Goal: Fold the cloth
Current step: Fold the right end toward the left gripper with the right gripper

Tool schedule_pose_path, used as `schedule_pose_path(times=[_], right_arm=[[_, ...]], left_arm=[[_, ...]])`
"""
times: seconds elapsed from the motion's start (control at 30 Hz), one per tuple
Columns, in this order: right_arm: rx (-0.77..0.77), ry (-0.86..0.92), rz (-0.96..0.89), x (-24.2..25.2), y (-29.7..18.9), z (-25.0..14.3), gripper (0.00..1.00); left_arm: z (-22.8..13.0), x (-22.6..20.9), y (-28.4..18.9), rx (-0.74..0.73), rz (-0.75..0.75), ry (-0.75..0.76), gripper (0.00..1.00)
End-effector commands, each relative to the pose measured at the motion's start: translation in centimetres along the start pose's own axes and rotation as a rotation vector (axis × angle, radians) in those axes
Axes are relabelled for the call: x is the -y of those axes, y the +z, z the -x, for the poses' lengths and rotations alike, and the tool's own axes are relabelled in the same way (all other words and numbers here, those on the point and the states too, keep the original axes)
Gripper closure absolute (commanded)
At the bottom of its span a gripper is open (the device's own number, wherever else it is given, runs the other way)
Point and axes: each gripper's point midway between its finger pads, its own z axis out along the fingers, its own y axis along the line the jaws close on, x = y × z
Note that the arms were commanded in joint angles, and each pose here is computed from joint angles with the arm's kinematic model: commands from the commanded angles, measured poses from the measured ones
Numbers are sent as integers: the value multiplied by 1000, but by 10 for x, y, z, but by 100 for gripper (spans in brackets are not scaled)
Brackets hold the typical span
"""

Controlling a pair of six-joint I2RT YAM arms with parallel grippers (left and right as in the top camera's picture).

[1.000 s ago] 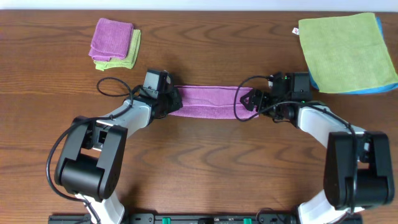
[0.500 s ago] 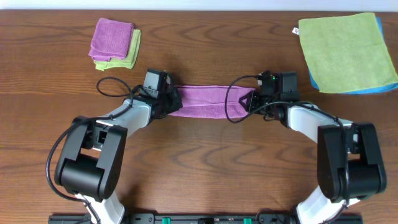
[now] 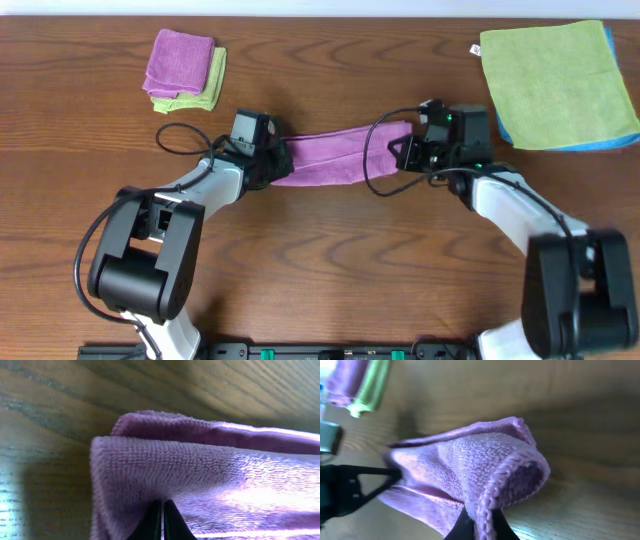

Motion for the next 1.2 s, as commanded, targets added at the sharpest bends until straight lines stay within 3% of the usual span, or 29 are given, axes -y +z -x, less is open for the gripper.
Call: schedule_pose_path(times=[0.0,0.77,1.17], right_arm=[[27,-57,28,-18,-6,7,99],[28,-256,82,-107,40,4,99],[-21,-394,111,-146,59,-11,99]], left_arm=[[9,6,1,11,-9,23,94],[19,19,-5,24,-39,33,94],[44,13,-37,95,-38,51,94]])
